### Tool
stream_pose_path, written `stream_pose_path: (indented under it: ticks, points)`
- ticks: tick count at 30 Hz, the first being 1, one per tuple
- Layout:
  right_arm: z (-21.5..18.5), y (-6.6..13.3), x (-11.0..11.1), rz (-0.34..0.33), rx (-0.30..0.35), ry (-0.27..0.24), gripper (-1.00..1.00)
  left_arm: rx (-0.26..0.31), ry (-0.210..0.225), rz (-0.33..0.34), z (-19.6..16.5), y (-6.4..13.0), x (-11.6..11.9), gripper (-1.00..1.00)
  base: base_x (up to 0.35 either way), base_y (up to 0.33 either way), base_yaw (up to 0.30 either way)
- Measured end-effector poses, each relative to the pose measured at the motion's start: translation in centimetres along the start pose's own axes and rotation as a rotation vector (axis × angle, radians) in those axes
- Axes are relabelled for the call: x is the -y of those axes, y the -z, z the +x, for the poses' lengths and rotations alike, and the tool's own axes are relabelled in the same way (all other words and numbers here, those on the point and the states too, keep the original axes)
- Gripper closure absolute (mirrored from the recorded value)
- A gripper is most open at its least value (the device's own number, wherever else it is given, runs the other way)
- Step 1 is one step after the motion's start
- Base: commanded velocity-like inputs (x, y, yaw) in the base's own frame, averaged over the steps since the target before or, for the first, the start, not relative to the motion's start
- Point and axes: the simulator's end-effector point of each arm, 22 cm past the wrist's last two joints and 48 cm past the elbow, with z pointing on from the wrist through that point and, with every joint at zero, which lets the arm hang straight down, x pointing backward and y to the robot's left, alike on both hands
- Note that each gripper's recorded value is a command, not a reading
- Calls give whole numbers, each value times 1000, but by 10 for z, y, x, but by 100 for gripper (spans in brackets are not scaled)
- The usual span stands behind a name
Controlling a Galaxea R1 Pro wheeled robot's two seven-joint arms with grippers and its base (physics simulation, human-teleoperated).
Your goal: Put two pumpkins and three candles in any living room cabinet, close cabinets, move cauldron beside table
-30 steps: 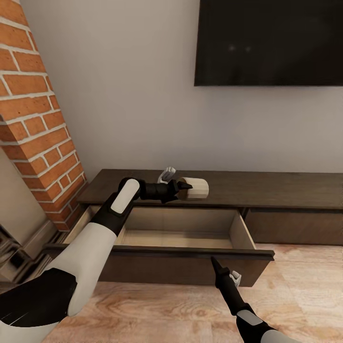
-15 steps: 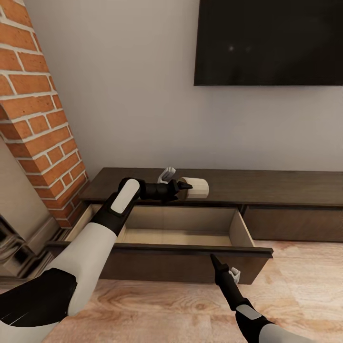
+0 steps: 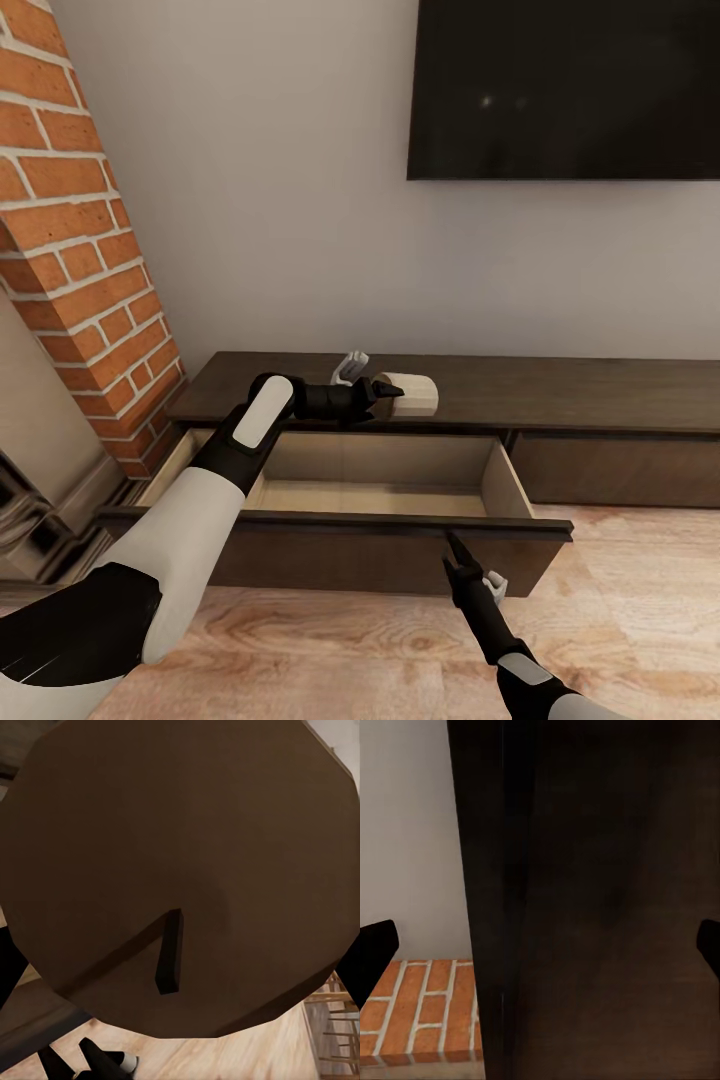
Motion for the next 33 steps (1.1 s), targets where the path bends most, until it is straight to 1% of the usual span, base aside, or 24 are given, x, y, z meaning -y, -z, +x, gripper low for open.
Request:
stream_pose_path:
  ticks: [12,16,18,21,23,24,26,29,30,31,32,33]
  points:
    - [0,0,0,0,0,0,-100,0,0,-1,0,0,0,100,-6,0,0]
    - [0,0,1,2,-2,1,-100,0,0,-2,0,0,-1,100,-173,0,0]
    - [3,0,1,4,-14,7,-100,-1,0,-2,0,0,-1,100,-252,0,0]
    - [21,1,3,8,-89,50,-100,0,-1,-5,0,0,-2,100,-148,0,0]
    - [47,5,6,15,-209,120,-100,2,-4,-12,-1,0,-3,100,-58,0,0]
    - [52,6,7,16,-233,134,-100,2,-5,-13,-1,0,-4,100,-33,0,0]
    - [70,11,10,19,-317,181,-100,2,-7,-17,-1,0,-5,100,-87,0,0]
    - [77,14,12,20,-350,201,-100,2,-7,-18,-1,0,-5,100,-213,0,0]
    - [77,14,18,43,-357,213,-100,2,-6,-21,-1,0,-7,100,-235,0,0]
    - [71,15,39,142,-349,236,-100,2,-8,-24,-1,1,-8,100,-198,0,0]
    - [69,16,47,178,-345,244,-100,2,-9,-26,-1,1,-8,100,-127,0,0]
    - [65,17,60,244,-338,258,-100,2,-13,-31,-1,1,-9,100,-81,0,0]
